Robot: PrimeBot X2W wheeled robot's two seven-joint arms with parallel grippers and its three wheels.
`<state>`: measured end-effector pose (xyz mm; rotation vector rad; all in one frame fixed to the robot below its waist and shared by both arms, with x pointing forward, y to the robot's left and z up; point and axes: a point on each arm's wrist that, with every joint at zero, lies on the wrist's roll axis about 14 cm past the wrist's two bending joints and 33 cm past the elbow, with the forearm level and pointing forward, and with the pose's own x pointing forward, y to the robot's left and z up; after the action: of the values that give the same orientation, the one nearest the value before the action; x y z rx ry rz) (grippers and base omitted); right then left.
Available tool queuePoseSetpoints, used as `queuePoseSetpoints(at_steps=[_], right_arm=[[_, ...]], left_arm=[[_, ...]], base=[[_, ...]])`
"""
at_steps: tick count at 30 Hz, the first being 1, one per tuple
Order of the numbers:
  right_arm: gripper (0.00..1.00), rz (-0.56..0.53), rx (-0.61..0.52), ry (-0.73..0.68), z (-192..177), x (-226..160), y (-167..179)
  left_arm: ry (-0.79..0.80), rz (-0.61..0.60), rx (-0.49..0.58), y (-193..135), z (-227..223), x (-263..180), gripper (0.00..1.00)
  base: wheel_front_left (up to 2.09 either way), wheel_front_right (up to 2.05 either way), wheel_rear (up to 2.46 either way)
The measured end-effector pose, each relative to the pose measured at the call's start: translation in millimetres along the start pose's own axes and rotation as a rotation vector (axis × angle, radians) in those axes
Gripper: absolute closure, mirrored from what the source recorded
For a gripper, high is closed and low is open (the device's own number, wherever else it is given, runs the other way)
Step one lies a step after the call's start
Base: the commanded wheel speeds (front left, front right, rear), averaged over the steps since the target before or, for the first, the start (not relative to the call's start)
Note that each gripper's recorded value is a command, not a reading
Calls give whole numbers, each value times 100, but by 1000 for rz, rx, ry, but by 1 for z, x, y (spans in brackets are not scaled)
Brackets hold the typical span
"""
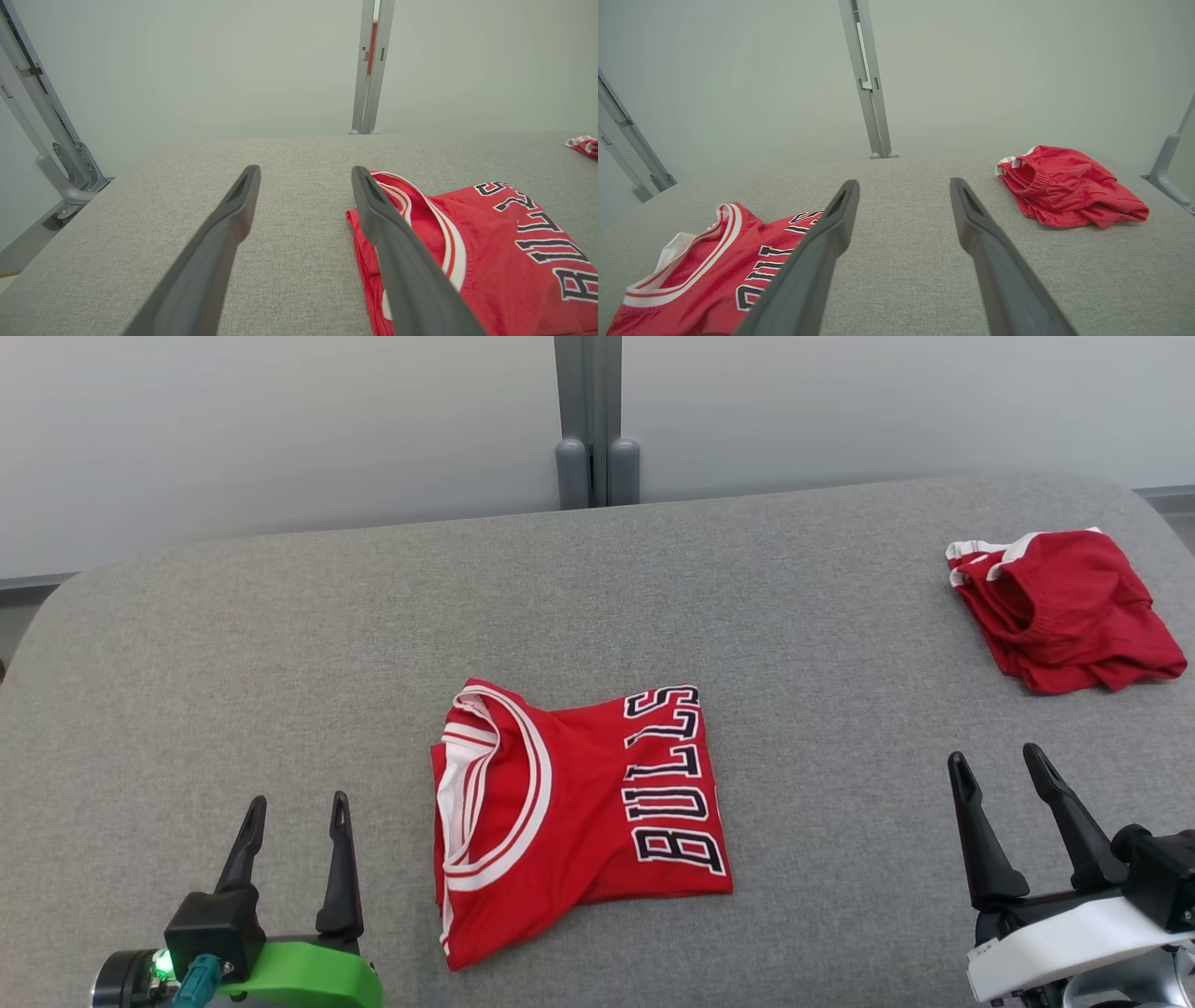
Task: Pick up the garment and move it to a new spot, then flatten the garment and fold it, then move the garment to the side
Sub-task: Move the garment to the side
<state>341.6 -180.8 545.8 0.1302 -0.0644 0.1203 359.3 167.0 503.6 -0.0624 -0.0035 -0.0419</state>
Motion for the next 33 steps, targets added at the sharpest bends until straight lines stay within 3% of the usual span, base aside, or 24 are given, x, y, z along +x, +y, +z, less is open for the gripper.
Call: queuePoseSetpoints(at_steps=[11, 18, 27, 33], right_arm=[[0, 5, -9, 27, -6, 7, 1], [0, 71, -1, 113, -34, 36, 15], [0, 269, 87, 344, -125, 81, 79], [0, 334, 144, 528, -188, 78, 106]], left_arm=[[-18, 10, -3, 4, 4, 6, 0], [-111, 20, -26, 3, 28, 31, 0], [-113, 58, -28, 16, 18, 60, 0], [-72, 93, 0, 30, 2, 61, 0]], base=[[0, 0, 0], [0, 0, 0], [0, 0, 0], [0, 0, 0]])
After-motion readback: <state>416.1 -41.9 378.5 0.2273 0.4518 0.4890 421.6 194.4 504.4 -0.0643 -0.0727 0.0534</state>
